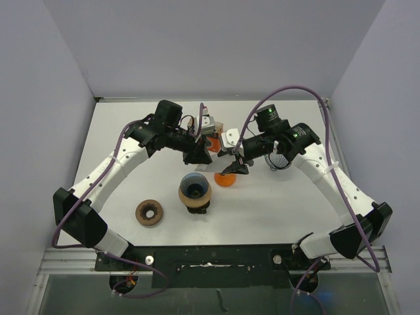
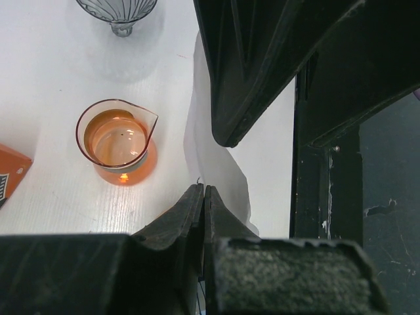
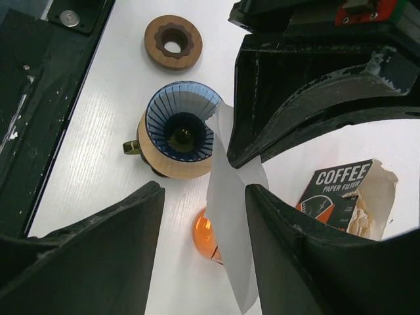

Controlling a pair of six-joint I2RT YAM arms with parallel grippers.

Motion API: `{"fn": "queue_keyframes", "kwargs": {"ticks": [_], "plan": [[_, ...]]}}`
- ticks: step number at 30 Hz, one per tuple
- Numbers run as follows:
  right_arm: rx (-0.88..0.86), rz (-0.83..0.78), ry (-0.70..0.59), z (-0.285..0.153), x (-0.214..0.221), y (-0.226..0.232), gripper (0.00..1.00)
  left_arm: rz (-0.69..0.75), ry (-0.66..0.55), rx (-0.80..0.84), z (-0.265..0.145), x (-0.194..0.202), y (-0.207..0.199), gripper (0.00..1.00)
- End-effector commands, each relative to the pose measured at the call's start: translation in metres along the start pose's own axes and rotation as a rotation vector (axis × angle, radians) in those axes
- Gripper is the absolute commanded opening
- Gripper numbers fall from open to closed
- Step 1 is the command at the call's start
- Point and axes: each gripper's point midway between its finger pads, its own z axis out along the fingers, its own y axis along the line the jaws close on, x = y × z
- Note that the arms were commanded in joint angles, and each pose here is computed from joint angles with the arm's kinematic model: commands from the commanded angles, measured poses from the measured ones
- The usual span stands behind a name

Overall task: Place the coffee filter in the dripper
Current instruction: Place the coffee filter in the coffee dripper.

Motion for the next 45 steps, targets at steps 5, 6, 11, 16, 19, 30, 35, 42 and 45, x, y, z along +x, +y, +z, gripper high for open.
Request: {"fn": "queue_keyframes", "kwargs": {"ticks": [5,6,11,16,19,30,35,42,45], "plan": [[0.020,-0.090,-0.086,-0.009,-0.036,-0.007,0.53,0.040,-0.038,0.028,-0.004,-0.016,-0.005,0.00],[0.018,-0.092,-0.089,-0.009,-0.036,-0.007,0.53,0.039,-0.037,0.030,-0.004,-0.016,-0.006,0.00],[0.010,-0.083,-0.091,-0.006,-0.034,-0.007,0.53,0.040,-0.036,0.034,-0.004,-0.016,-0.007,0.00],[-0.005,-0.064,-0.088,0.001,-0.026,-0.008,0.53,0.039,-0.037,0.036,-0.004,-0.016,-0.007,0.00],[-0.013,-0.052,-0.085,0.003,-0.022,-0.008,0.52,0.043,-0.038,0.035,-0.004,-0.017,-0.007,0.00],[-0.022,-0.029,-0.054,0.006,-0.010,-0.003,0.48,0.045,-0.039,0.036,-0.006,-0.018,-0.009,0.00],[-0.025,-0.023,-0.041,0.006,-0.005,0.000,0.47,0.045,-0.037,0.036,-0.005,-0.017,-0.009,0.00],[-0.029,-0.021,-0.019,0.006,0.000,0.000,0.44,0.036,-0.029,0.042,-0.005,-0.014,-0.010,0.00],[-0.032,-0.023,-0.012,0.005,-0.001,0.000,0.43,0.027,-0.020,0.042,-0.006,-0.013,-0.010,0.00]]}}
